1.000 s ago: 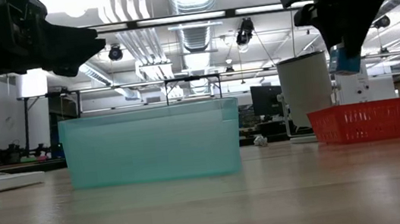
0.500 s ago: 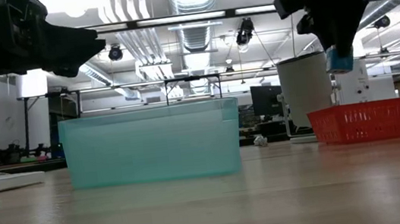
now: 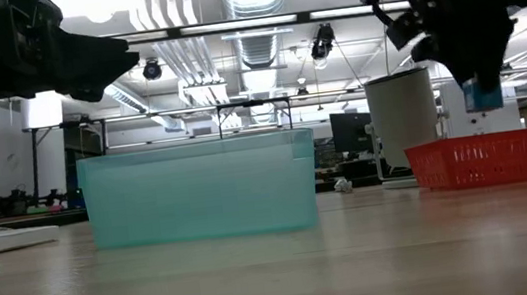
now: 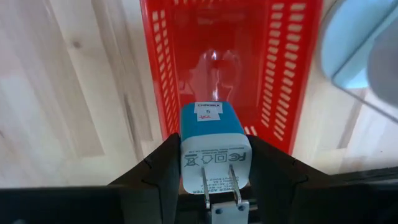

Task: Pick and place items into bin
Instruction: Put the blue charger adapter into the red basket

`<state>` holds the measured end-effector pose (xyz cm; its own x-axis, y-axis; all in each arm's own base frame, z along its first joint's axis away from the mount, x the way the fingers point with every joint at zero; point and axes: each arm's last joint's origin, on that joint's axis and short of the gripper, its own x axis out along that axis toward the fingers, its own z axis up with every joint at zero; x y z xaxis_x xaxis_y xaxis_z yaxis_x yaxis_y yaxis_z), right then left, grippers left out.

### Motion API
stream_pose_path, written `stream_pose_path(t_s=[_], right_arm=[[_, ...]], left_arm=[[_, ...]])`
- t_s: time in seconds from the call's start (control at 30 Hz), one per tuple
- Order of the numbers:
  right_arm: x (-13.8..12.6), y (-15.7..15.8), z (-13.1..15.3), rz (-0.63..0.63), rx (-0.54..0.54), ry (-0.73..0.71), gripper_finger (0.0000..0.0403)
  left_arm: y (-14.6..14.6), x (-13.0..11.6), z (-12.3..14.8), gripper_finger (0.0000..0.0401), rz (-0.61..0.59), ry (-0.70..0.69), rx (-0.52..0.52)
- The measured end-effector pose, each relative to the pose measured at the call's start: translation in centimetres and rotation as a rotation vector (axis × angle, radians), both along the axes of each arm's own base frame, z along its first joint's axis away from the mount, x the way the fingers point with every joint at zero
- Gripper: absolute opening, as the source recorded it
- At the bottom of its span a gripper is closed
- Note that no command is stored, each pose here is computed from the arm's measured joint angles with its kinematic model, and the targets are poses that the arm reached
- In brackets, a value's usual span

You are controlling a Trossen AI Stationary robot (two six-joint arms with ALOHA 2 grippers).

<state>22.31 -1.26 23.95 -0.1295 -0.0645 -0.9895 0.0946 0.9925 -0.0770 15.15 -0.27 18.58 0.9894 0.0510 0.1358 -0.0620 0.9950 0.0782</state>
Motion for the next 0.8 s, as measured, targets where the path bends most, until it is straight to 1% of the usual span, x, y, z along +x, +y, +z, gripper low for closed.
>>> stream_pose_path(t_s=[0.37,0.63,0.8], right_arm=[[-1.4,0.0,-2.6,0.044,0.010,0.101,0.0141],[-1.3,0.0,-3.8,0.097,0.011,0.068,0.0141],[-1.4,-0.1,-3.8,0.096,0.012,0.067,0.0141]], left_arm=[[0.0,0.0,0.0,0.0199,0.000,0.000,0.000],[0.0,0.0,0.0,0.0199,0.000,0.000,0.000],[0.0,0.0,0.0,0.0199,0.000,0.000,0.000]])
